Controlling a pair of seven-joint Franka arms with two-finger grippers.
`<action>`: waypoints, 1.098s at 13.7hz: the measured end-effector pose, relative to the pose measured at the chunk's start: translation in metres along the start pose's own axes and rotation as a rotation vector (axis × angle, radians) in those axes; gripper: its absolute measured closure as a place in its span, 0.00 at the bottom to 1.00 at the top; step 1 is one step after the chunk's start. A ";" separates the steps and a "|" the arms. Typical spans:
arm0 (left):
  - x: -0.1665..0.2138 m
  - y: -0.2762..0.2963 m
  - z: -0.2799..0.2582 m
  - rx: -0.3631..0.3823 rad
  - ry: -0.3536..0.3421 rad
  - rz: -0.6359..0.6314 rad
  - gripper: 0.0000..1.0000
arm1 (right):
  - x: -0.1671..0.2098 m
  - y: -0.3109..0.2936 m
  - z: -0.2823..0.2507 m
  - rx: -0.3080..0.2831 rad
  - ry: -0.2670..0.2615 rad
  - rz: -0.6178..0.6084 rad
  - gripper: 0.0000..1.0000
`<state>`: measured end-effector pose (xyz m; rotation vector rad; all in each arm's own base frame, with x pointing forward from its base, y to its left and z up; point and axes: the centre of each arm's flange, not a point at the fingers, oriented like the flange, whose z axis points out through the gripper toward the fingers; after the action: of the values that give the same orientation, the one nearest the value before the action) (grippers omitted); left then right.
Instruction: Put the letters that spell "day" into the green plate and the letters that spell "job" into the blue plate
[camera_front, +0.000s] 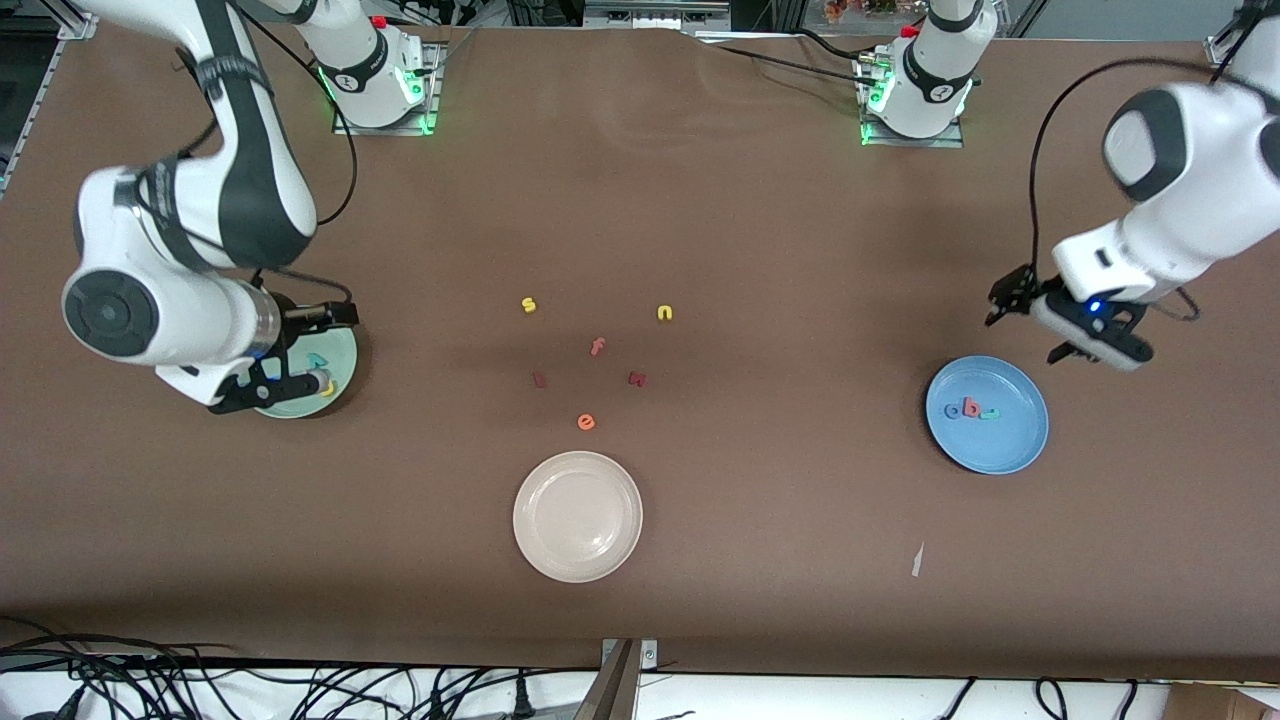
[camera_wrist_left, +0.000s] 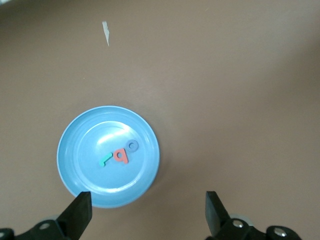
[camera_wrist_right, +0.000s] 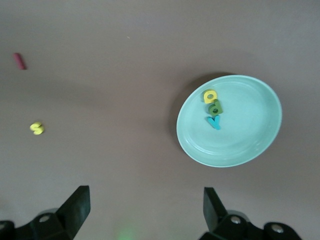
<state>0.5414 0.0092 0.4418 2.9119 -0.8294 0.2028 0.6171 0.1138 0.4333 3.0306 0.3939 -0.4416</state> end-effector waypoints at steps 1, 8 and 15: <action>-0.003 0.006 -0.018 0.020 -0.026 -0.004 0.00 | -0.012 0.000 -0.022 -0.032 0.029 -0.011 0.00; 0.004 0.059 -0.171 0.033 -0.237 -0.120 0.00 | -0.104 0.049 -0.124 -0.050 0.155 0.080 0.00; 0.000 0.055 -0.200 0.016 -0.276 -0.268 0.00 | -0.118 0.079 -0.126 0.014 0.153 0.141 0.00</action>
<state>0.4926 -0.0099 0.6426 3.0672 -0.4570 -0.2205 0.5631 0.0200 0.5892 3.0887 0.1824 -0.2057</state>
